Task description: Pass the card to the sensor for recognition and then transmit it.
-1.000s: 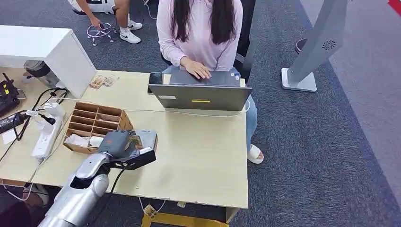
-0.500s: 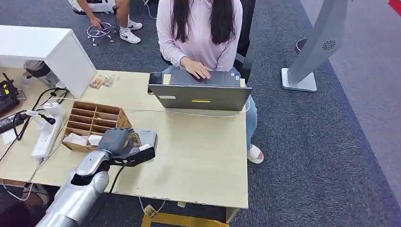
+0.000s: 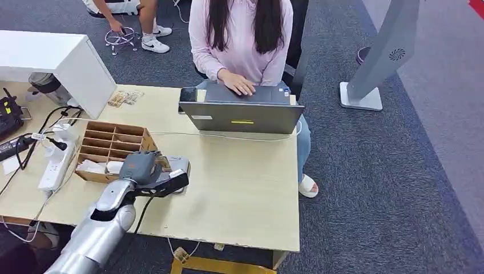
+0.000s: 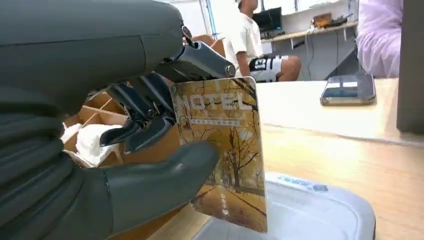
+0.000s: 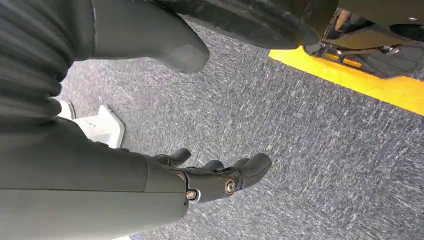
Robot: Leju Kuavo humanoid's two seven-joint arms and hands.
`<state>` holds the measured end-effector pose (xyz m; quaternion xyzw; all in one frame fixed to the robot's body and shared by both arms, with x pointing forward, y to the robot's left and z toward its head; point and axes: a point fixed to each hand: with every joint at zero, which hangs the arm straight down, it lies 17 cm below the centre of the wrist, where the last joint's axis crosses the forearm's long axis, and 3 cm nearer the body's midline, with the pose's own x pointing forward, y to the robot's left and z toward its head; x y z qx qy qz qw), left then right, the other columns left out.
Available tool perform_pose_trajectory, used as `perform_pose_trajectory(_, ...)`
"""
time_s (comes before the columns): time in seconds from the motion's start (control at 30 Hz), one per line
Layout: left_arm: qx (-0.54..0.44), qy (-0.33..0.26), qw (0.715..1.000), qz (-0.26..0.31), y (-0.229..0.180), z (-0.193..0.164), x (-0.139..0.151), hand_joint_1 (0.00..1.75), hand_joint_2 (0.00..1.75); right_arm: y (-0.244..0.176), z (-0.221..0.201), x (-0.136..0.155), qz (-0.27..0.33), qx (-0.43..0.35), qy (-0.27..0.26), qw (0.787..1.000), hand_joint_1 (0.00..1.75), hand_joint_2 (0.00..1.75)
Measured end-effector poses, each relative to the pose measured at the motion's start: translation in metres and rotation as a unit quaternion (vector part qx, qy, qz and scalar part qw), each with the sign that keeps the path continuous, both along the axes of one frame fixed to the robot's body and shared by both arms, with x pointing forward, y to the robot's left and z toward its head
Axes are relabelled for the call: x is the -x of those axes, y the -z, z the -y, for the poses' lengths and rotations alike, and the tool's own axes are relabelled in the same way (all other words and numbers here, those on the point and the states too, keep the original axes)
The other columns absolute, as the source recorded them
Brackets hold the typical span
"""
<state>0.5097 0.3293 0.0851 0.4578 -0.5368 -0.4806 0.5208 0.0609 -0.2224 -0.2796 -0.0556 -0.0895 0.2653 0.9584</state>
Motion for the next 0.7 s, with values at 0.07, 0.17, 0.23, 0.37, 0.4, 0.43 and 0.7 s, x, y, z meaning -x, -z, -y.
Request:
perform_pose_trajectory(0.07, -0.001, 0.000, 1.000, 0.017, -0.007, 0.000, -0.002, 1.75, 1.75, 0.000, 0.000, 0.000, -0.001, 0.001, -0.001, 1.000, 0.00, 1.75)
perform_pose_trajectory(0.17, 0.003, 0.004, 0.998, 0.056, -0.026, 0.003, -0.006, 1.75, 1.75, 0.000, 0.000, 0.001, -0.002, 0.002, -0.006, 1.000, 0.00, 1.75)
perform_pose_trajectory(0.23, 0.006, 0.006, 0.996, 0.087, -0.043, 0.004, -0.010, 1.75, 1.75, 0.000, 0.000, 0.001, -0.002, 0.003, -0.009, 1.000, 0.00, 1.75)
perform_pose_trajectory(0.37, 0.008, 0.003, 0.990, 0.141, -0.082, 0.003, -0.023, 1.75, 1.75, 0.000, 0.001, 0.000, -0.001, 0.005, -0.015, 1.000, 0.00, 1.75)
perform_pose_trajectory(0.4, 0.009, 0.001, 0.988, 0.151, -0.091, 0.002, -0.027, 1.75, 1.75, 0.000, 0.001, 0.000, -0.001, 0.006, -0.017, 1.000, 0.00, 1.75)
perform_pose_trajectory(0.43, 0.008, 0.000, 0.987, 0.161, -0.101, 0.002, -0.031, 1.75, 1.75, 0.000, 0.001, 0.000, -0.001, 0.006, -0.017, 1.000, 0.00, 1.75)
perform_pose_trajectory(0.7, -0.023, -0.018, 0.971, 0.238, -0.183, -0.010, -0.070, 1.75, 1.75, 0.000, 0.003, -0.002, 0.000, 0.011, -0.023, 1.000, 0.00, 1.75)
